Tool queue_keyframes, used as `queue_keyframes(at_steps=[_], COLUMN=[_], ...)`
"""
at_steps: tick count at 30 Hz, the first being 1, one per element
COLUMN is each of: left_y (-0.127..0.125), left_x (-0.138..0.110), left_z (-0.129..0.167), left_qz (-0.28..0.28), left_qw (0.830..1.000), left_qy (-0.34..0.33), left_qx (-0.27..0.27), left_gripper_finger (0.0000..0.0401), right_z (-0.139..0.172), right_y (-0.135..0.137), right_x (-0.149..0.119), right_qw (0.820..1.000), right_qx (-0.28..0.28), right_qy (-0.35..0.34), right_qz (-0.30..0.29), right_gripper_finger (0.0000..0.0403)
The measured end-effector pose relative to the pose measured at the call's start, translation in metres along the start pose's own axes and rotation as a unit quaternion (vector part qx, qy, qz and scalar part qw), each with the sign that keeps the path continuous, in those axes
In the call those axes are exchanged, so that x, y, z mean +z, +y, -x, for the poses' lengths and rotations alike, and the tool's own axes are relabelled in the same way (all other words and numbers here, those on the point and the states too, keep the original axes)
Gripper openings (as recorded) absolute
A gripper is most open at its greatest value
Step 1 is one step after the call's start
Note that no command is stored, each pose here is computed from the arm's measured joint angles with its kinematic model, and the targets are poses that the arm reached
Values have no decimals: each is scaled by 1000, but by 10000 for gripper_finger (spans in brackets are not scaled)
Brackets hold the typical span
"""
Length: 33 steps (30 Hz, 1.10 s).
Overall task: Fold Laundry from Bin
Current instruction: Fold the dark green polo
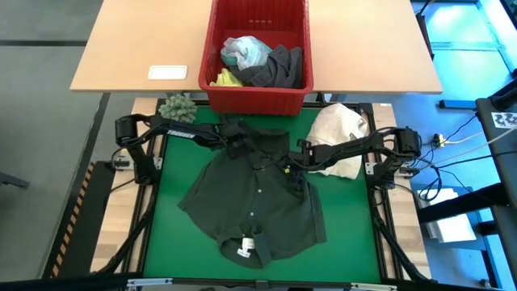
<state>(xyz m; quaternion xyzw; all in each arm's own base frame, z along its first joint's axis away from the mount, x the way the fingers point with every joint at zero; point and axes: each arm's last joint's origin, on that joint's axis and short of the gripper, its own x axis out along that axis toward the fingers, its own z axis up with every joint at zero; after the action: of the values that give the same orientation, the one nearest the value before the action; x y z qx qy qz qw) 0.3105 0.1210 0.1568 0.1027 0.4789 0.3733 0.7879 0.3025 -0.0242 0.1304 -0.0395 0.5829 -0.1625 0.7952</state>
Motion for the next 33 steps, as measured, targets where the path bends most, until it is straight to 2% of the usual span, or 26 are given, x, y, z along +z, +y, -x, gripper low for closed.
queue_keyframes(at_steps=[4,9,12,21,25,33], left_y=[9,17,19,12,15,20], left_x=[-11,-30,-34,-29,-22,-12], left_z=[-1,-2,-3,9,28,81], left_qz=[16,28,24,5,8,3], left_qw=[997,988,986,990,994,1000], left_qy=[54,135,152,134,98,22], left_qx=[46,64,70,44,50,14], left_gripper_finger=[2,1,1,22,42,88], right_z=[0,0,0,0,0,0], right_y=[0,0,0,0,0,0], right_x=[0,-1,-1,-2,-2,-2], right_qw=[1000,1000,1000,1000,1000,1000], right_qx=[0,0,0,12,12,12], right_qy=[2,5,5,9,9,9], right_qz=[1,1,2,7,8,8], right_gripper_finger=[0,0,0,0,0,0])
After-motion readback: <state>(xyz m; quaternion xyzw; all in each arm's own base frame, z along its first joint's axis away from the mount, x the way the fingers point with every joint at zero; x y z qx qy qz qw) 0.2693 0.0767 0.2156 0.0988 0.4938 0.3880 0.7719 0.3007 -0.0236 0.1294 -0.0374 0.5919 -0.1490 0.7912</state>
